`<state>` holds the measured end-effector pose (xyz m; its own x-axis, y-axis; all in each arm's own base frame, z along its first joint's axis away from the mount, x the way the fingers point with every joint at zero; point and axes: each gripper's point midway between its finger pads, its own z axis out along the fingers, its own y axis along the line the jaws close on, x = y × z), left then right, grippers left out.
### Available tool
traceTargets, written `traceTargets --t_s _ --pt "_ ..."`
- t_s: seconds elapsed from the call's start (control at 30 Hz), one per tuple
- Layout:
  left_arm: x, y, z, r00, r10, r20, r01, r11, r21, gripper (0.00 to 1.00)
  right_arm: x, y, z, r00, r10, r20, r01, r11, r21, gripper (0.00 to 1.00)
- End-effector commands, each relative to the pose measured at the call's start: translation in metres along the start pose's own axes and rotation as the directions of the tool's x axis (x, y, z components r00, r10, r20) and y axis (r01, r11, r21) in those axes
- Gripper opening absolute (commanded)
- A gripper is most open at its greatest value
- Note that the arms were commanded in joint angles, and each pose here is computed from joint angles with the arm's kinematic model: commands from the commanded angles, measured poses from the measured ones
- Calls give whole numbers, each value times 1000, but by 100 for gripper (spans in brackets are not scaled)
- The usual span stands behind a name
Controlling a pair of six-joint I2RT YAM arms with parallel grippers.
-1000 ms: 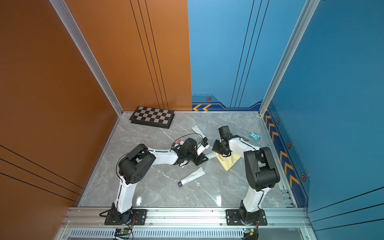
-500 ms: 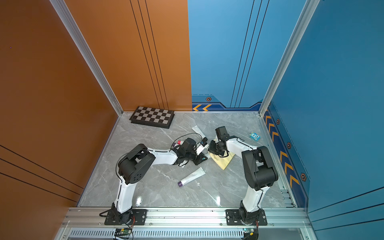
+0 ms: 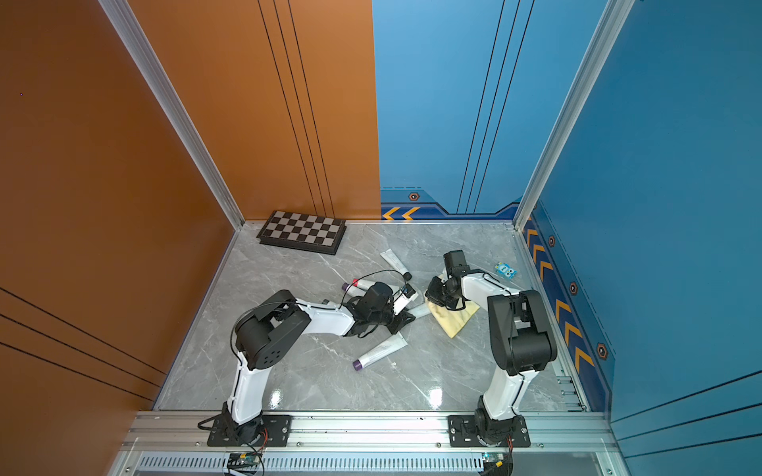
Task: Wipe the surface of the toothpaste tube
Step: Wipe the dirt from the toothpaste tube.
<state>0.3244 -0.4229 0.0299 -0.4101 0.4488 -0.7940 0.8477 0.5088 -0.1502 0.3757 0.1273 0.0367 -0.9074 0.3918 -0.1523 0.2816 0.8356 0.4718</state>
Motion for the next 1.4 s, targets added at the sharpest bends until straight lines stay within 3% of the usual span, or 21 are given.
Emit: traceTargets --t_s 0.0,0.23,0.47,0.67,1.1,1.23,1.37 --pt "51 14 5 991 4 -137 -17 995 -94 21 48 -1 13 987 -22 -160 27 999 26 0" --pt "52 17 5 992 25 -125 -42 990 -133 21 75 6 18 978 -48 -202 52 999 12 0" --pt "53 20 4 994 26 -110 -43 988 -151 20 56 -27 2 988 45 -144 -40 999 36 0" --pt "54 16 7 995 9 -102 -22 992 -128 20 38 -41 -13 981 153 -120 -158 987 -40 0" --pt "55 16 11 995 -11 -95 1 994 -111 20 81 1 13 970 71 -231 -99 989 -112 0" --pt "54 16 11 996 -17 -87 8 994 -107 20 89 -3 15 967 80 -241 -108 988 -107 0" --pt "54 17 10 996 -19 -84 10 994 -108 20 77 -29 4 976 114 -184 -124 991 -46 0"
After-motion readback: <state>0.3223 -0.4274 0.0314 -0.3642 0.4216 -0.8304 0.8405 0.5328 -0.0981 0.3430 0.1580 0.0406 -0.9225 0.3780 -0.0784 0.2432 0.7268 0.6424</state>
